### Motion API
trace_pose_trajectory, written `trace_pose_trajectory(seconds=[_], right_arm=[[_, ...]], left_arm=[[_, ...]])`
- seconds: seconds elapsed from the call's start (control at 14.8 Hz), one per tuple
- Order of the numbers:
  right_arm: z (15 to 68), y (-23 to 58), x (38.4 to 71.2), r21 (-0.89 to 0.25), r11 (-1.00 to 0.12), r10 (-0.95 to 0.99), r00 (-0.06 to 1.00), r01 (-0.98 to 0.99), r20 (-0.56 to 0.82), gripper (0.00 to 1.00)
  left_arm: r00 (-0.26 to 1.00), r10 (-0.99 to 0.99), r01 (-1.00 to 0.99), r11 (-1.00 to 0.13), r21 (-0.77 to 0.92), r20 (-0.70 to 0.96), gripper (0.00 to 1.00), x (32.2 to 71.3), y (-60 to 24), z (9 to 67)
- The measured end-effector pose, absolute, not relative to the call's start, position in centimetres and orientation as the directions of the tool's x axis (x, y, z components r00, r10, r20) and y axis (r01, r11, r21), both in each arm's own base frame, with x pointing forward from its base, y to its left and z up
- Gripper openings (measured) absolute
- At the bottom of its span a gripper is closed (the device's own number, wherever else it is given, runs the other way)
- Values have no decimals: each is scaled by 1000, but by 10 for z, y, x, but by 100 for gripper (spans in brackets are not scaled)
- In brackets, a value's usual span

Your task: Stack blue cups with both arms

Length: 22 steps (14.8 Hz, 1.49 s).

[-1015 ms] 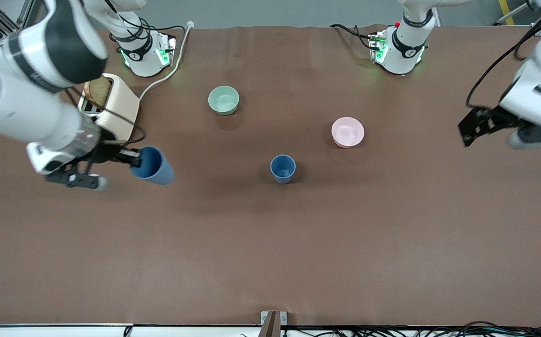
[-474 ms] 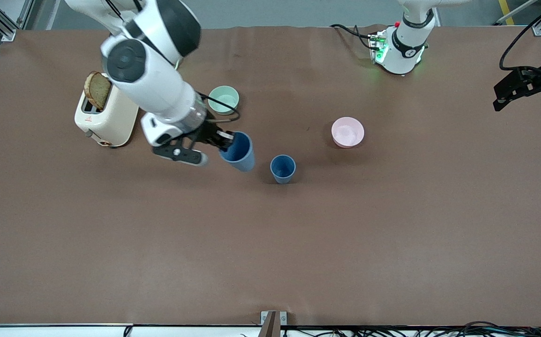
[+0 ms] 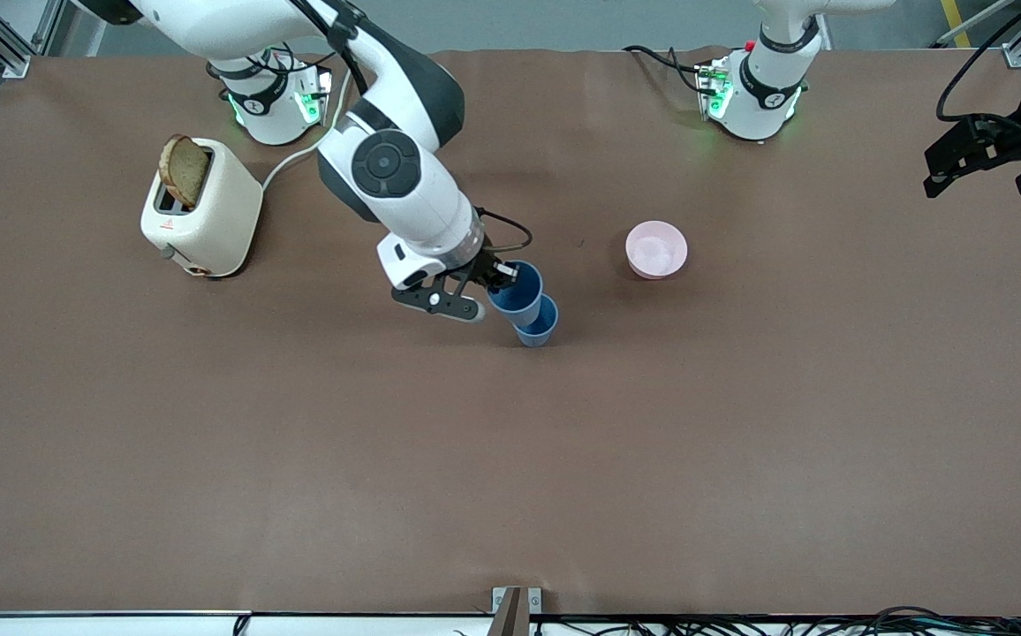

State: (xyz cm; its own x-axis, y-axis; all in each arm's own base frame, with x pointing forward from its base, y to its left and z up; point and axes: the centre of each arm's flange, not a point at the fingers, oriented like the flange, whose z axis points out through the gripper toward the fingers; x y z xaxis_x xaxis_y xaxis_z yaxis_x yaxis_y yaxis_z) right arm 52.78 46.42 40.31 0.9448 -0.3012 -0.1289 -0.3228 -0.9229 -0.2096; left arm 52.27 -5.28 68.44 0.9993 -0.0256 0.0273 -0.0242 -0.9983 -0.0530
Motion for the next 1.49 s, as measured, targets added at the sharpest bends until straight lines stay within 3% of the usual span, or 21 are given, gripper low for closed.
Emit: trace_pose_trajectory(seconds=[0.95,1.08,1.29,1.49], right_arm=[[341,488,513,-172,-953,-237,968,-248,-82,6],[339,487,513,-162,-959,-225,972,-232,-61,19],[340,487,514,-161,-960,-223,973,-229,-52,48],[353,481,524,-179,-954,-239,970,-241,-34,52]], left_arm=[[999,-25,-24,-998,-53,25,100,523,-52,683],[999,-26,-25,-998,-53,25,100,523,-53,683],[999,-28,-27,-998,-53,25,100,523,-54,683],[999,-29,-28,-998,-53,25,100,523,-54,683]])
